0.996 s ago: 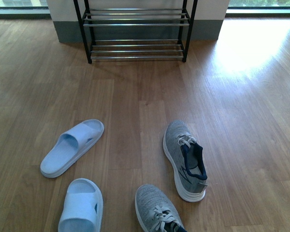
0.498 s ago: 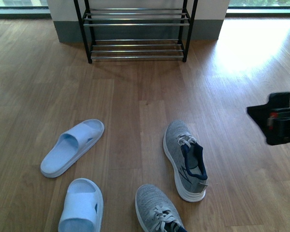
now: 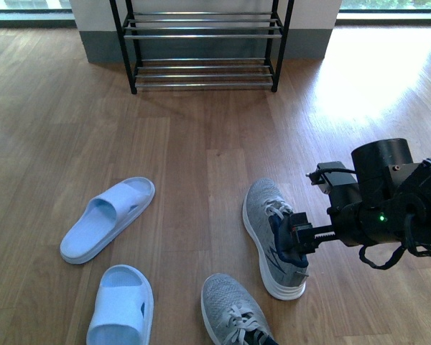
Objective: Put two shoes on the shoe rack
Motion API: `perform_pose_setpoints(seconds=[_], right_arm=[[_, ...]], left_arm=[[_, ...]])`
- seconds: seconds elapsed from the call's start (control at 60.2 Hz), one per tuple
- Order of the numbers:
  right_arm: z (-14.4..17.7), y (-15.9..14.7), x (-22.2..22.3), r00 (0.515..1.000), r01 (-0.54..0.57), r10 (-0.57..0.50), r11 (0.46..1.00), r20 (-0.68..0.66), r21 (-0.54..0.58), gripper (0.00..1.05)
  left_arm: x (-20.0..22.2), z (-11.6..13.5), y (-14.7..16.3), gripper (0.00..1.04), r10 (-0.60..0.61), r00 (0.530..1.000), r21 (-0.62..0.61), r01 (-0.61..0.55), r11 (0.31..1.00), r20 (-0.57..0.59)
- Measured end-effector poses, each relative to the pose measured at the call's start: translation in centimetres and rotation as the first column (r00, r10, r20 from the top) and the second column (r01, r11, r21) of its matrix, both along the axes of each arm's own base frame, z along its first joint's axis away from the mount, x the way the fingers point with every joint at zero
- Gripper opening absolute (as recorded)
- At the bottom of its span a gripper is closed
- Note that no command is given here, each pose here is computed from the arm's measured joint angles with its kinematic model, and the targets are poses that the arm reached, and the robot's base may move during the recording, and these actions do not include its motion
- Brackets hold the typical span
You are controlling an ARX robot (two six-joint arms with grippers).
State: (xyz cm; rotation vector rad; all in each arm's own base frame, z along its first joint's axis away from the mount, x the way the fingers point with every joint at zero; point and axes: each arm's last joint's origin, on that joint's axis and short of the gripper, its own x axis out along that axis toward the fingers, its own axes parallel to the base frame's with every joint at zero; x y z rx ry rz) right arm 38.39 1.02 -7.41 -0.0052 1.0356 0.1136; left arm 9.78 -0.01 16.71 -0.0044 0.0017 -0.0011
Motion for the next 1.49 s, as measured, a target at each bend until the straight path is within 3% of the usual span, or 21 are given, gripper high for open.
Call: perform_pose_setpoints(seconds=[0.565,1.179,1.495], right_arm=[[-5.1,-0.2,1.9,0.998,0.030,-0.025,0.997,-0.063,0.071,0.95],[-5.2,-0.2,1.7,1.000,0.006,-0.003,0.993,-0.027,0.117,0.01],[-3.2,-0.8,0.0,0.994,0.095,-0.101,0.989,0.050,0.111,0.01]], left_arm=[[0.0,0.0,0.0,0.95,0.000,1.000,0.000,0.000,1.000,0.000],[0.0,0.0,0.0,0.95,0.000,1.000,0.000,0.000,1.000,0.000],[0.0,0.0,0.0,0.95,0.000,1.000,0.000,0.000,1.000,0.000]])
